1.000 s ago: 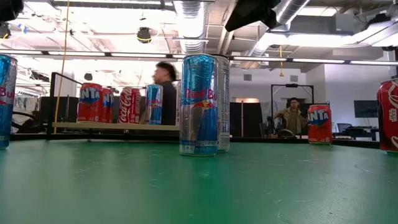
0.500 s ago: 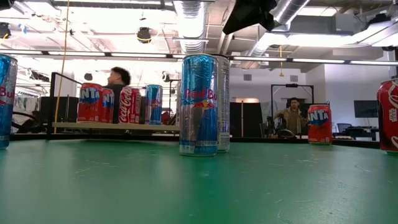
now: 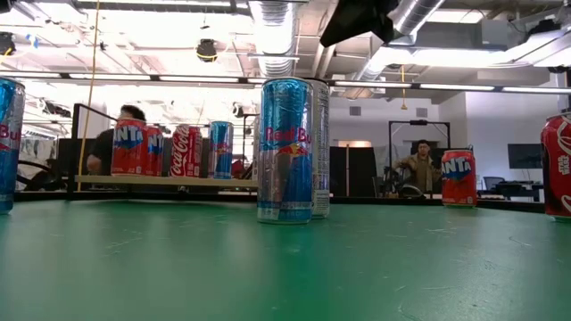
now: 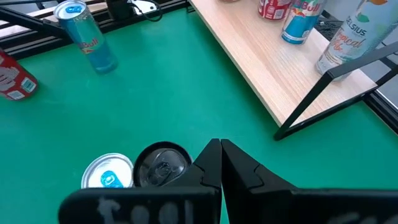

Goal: Place canned beverage on shelf
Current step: Put the bottom red and white soda can on the shelf aligned with the other red and white soda can

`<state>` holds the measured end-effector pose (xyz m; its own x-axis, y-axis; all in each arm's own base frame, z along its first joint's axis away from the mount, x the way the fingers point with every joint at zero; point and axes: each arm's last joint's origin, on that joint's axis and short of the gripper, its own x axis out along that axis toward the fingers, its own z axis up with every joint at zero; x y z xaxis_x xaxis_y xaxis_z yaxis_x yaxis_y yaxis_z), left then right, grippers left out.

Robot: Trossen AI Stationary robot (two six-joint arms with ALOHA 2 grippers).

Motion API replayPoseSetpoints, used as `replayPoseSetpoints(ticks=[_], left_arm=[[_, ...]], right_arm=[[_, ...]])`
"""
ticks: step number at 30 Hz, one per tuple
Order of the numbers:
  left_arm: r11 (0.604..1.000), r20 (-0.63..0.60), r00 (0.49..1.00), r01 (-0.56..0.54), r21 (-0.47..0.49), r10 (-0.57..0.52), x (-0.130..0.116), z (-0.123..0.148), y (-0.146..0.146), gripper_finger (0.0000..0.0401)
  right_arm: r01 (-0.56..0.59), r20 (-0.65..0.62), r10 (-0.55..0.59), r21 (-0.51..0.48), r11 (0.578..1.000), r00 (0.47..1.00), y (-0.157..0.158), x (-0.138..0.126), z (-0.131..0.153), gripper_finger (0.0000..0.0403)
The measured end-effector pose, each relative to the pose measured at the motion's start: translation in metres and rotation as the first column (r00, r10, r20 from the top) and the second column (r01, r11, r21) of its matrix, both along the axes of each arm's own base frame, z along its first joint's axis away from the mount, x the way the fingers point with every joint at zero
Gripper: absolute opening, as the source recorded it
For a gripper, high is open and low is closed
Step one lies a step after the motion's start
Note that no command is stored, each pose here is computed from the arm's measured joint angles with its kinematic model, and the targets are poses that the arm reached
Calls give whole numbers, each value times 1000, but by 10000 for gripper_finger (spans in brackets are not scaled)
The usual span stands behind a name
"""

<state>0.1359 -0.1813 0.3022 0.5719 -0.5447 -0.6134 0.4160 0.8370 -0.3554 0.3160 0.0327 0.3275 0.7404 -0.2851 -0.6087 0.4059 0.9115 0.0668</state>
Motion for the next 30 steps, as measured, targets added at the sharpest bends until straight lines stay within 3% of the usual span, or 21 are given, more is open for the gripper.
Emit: replayPoseSetpoints(ticks=[6, 15, 30], left_arm=[[997, -21, 1000, -6, 80, 8, 2, 11, -1, 298], [961, -294, 955, 121, 250, -44, 15, -7, -27, 299], [936, -453, 891, 172, 307, -15, 15, -32, -41, 299]], right_arm=[[-15, 16, 16, -28, 999, 1000, 7, 0, -3, 25], [-21, 21, 22, -28, 999, 1000, 10, 1, -3, 25], [-41, 17, 42, -37, 998, 999, 14, 0, -3, 25]])
